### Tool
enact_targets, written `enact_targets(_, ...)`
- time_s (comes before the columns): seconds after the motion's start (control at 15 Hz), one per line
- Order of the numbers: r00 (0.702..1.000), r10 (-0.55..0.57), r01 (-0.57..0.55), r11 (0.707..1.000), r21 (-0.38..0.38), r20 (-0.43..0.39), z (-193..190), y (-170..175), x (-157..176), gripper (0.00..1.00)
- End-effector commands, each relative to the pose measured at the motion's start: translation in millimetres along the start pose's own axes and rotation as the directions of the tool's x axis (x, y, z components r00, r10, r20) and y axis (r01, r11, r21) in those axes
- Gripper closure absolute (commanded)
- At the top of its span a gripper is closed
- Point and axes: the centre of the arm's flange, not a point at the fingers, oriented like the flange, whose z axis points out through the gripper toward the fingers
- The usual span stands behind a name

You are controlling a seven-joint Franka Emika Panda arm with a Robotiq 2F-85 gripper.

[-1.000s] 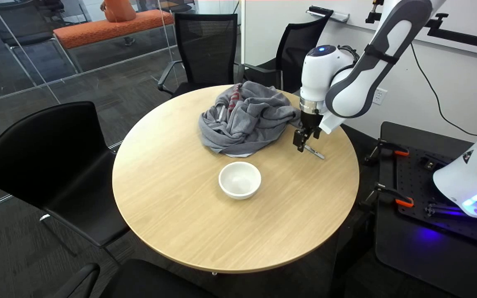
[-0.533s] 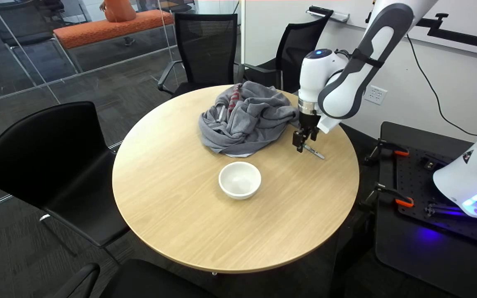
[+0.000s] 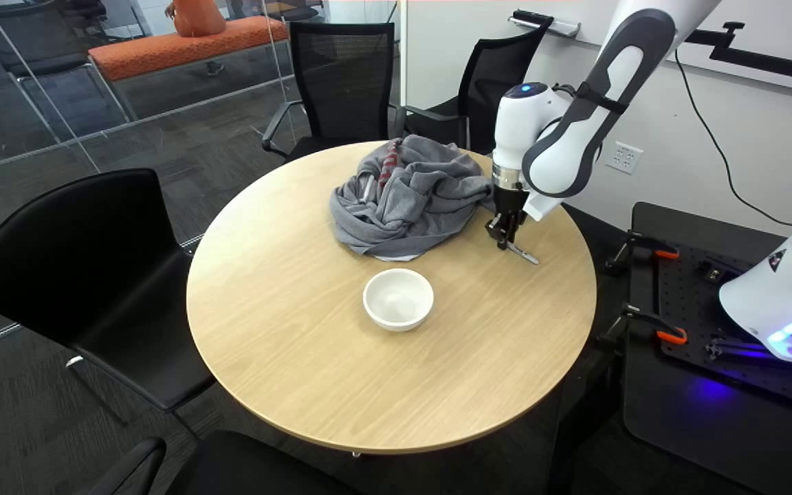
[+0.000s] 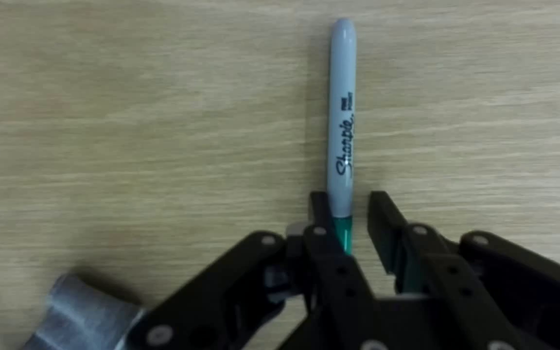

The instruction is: Move the mug with the marker to the left

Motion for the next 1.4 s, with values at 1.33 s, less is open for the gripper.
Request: enact_targets(1.33, 0.963, 0.030, -0.023, 0.999, 0.029, -0.268, -126, -153, -52, 0.96)
